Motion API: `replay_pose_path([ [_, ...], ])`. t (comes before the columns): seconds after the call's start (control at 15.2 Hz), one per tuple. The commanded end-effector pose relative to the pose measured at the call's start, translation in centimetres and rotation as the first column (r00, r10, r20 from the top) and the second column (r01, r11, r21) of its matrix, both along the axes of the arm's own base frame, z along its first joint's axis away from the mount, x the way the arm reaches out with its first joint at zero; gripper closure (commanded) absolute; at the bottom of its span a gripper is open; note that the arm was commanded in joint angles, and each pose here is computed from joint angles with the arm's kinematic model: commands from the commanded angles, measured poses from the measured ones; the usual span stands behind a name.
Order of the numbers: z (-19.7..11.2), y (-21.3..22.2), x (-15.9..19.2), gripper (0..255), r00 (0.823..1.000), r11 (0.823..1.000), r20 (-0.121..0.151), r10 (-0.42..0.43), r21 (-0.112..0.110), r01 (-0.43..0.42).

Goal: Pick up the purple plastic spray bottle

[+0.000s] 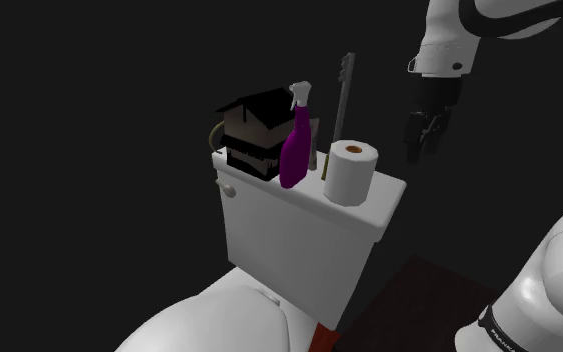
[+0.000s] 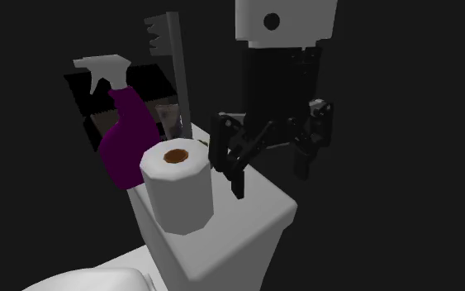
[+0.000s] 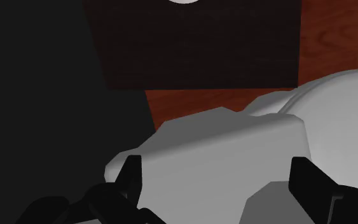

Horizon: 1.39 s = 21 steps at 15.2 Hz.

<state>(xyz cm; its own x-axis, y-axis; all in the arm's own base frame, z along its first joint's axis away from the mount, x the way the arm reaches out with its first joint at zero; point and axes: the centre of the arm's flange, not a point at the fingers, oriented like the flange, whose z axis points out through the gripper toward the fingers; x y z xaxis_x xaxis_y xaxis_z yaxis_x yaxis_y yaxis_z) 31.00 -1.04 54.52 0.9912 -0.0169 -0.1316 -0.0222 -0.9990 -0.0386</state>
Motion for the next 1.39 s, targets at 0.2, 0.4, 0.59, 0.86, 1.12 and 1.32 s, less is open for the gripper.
replay_pose_path([
  [0.2,0.5,4.1,0.7,0,0.992,0.992,0.049,-0.118,-0.040,0.120],
  [0.4,0.9,8.1,1.9,0,0.968,0.968,0.102,-0.231,-0.074,0.239],
  [0.59,1.2,12.0,3.6,0,0.928,0.929,0.158,-0.338,-0.101,0.356],
  [0.86,1.5,16.8,6.5,0,0.851,0.854,0.237,-0.468,-0.125,0.505],
  [1.12,1.7,21.1,10.0,0,0.751,0.756,0.317,-0.580,-0.136,0.641],
  [1.32,1.8,23.9,13.1,0,0.661,0.668,0.376,-0.649,-0.134,0.732],
])
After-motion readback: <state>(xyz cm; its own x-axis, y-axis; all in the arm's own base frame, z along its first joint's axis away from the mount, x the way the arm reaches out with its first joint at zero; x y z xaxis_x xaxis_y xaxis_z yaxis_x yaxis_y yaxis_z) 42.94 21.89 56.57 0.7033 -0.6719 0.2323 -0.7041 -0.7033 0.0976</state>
